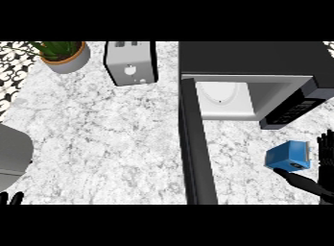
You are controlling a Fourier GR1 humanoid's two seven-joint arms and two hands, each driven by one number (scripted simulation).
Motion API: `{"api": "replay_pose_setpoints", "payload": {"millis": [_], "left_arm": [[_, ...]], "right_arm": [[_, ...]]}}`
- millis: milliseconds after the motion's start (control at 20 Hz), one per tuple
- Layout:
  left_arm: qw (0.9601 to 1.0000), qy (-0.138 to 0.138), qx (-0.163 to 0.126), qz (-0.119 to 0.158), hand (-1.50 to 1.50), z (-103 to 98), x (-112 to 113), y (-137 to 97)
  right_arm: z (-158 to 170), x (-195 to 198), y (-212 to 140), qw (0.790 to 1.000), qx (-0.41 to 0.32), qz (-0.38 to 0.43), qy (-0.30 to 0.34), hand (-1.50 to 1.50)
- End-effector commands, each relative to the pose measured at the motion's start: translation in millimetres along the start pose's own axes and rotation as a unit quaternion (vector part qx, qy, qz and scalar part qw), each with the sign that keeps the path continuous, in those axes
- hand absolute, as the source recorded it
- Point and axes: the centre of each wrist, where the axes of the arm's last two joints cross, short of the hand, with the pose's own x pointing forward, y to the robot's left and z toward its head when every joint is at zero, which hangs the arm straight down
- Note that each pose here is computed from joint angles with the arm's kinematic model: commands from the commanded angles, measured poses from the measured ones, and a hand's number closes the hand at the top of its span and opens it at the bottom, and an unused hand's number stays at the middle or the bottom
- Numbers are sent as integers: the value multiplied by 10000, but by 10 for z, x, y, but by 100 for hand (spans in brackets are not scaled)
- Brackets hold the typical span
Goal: Pick up the milk, place it into the microwave and close the microwave
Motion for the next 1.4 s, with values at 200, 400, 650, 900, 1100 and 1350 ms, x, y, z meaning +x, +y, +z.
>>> {"api": "replay_pose_setpoints", "payload": {"millis": [200,400,650,900,1100,1350], "left_arm": [[9999,36,64,95,-150,-26,-31,6],[9999,71,-59,50,-150,18,-17,45],[10000,54,-9,50,-150,-7,37,40],[9998,23,98,156,-150,106,-47,93],[9999,85,-3,90,-150,-10,74,129],[9999,51,14,133,-150,59,-157,122]], "right_arm": [[171,-199,23,9826,1379,-1228,182,-150],[0,-172,160,9620,1875,-1973,-209,-150],[-98,-61,213,9829,1154,-1164,-834,150],[-170,60,317,9881,603,-1074,-924,150],[-194,306,554,9798,909,-1334,-1181,150],[-187,218,312,9699,1461,-1472,-1277,150]]}}
